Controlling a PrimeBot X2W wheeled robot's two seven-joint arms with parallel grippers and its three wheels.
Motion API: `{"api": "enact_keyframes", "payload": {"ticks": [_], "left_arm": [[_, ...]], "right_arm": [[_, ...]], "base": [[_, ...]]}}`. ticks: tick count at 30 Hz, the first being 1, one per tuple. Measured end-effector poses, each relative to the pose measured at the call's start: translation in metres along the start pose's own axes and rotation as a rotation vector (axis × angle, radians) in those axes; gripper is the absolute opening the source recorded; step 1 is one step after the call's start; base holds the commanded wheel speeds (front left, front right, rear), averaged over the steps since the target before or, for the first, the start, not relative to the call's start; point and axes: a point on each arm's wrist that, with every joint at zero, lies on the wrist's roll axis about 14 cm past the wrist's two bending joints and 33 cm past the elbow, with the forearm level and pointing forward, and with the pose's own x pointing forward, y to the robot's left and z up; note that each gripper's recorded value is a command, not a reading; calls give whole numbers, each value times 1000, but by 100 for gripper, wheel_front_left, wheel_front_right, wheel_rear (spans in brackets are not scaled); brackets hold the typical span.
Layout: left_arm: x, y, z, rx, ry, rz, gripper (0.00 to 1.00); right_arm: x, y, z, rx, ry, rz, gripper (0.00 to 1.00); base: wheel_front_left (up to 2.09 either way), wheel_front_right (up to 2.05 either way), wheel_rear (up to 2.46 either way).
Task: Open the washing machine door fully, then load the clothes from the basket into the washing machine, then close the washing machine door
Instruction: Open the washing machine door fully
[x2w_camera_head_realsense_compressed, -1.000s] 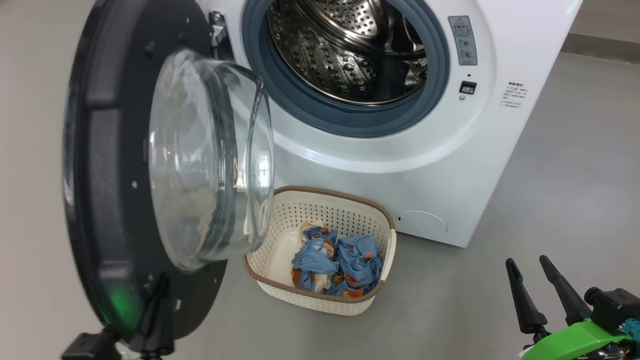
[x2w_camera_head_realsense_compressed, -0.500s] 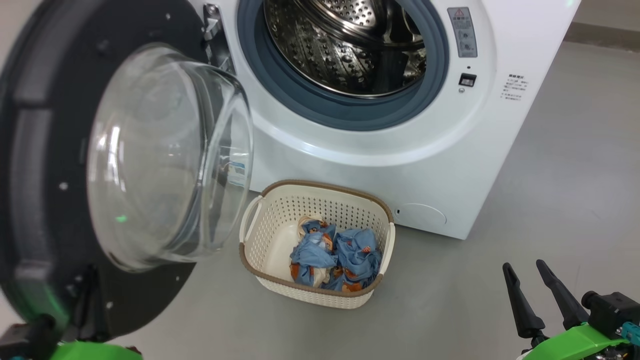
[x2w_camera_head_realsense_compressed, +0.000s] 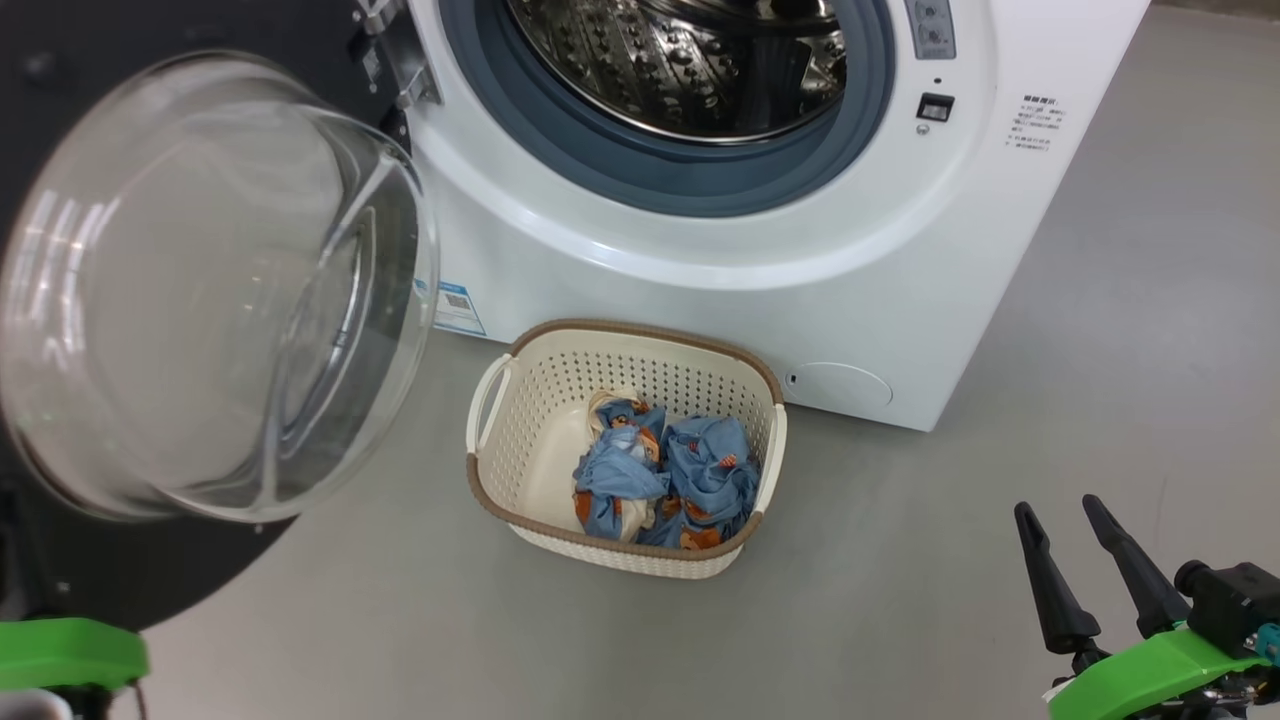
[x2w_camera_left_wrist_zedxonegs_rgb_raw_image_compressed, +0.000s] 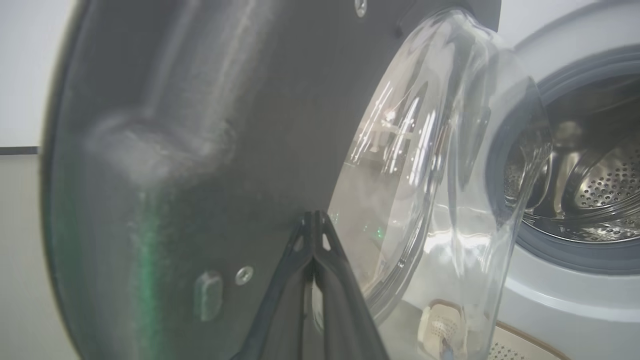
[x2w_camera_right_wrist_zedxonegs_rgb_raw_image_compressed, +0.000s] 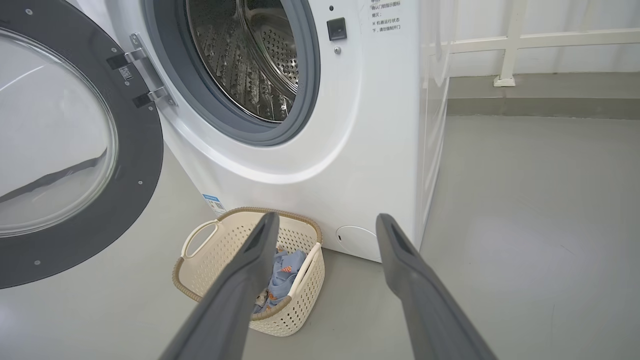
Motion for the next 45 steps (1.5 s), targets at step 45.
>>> {"api": "enact_keyframes", "payload": {"ticks": [45], "left_arm": [[117,69,9,200,61,230,0]], "right_arm": [[45,-37,-32,1,48,-21,100]], "base": [[0,0,0]]}}
